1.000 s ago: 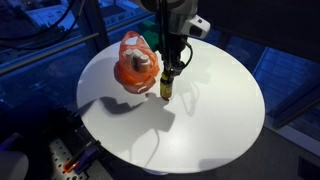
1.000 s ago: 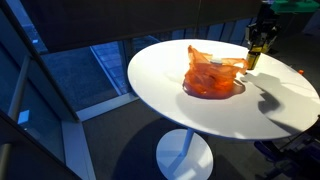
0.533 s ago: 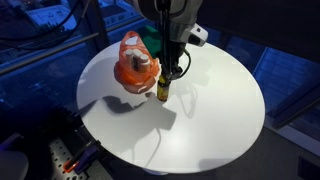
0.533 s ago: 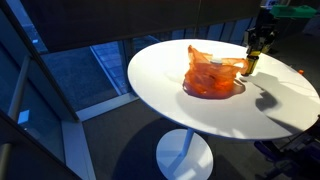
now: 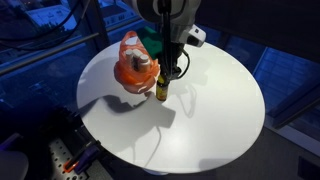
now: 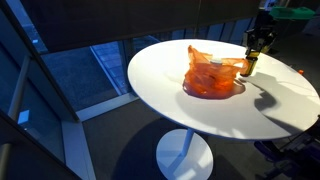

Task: Remove the brown bottle from the plastic

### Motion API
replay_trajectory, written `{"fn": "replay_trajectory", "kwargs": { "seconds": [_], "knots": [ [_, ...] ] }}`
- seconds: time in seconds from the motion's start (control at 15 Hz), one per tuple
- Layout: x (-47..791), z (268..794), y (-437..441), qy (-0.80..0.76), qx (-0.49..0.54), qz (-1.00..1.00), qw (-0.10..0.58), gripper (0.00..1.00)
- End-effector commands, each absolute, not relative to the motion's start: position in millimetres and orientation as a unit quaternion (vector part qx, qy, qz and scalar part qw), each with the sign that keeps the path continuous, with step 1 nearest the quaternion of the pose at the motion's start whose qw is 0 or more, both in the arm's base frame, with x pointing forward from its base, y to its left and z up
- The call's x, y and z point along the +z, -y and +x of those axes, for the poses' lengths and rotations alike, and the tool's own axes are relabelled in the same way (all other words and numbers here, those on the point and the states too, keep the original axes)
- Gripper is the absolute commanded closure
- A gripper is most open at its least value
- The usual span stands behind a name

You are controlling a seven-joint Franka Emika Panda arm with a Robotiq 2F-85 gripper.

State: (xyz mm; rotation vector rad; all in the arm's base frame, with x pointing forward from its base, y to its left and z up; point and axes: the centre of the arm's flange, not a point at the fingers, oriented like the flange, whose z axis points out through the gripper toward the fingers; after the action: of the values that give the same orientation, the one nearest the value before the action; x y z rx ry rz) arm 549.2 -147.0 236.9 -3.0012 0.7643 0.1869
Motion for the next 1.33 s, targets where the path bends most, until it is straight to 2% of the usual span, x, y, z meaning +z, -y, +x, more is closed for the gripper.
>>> {"fn": "replay_trajectory", "kwargs": {
  "seconds": [0.0,0.07,0.13,0.4,0.93,1.27],
  "knots": [
    [236.0,546.7,146.8,-0.238,0.053,-0.969,0.027,0.58],
    [235.9,546.2,145.6,-0.236,0.052,-0.970,0.025,0.30],
    [237.1,545.7,144.1,-0.234,0.053,-0.971,0.026,0.29],
    [255.5,544.7,132.0,-0.211,0.055,-0.975,0.030,0.01],
    [319.1,556.1,91.9,-0.172,0.057,-0.983,0.014,0.00],
    [370.0,544.9,74.0,-0.152,0.067,-0.986,-0.017,0.00]
  ]
}}
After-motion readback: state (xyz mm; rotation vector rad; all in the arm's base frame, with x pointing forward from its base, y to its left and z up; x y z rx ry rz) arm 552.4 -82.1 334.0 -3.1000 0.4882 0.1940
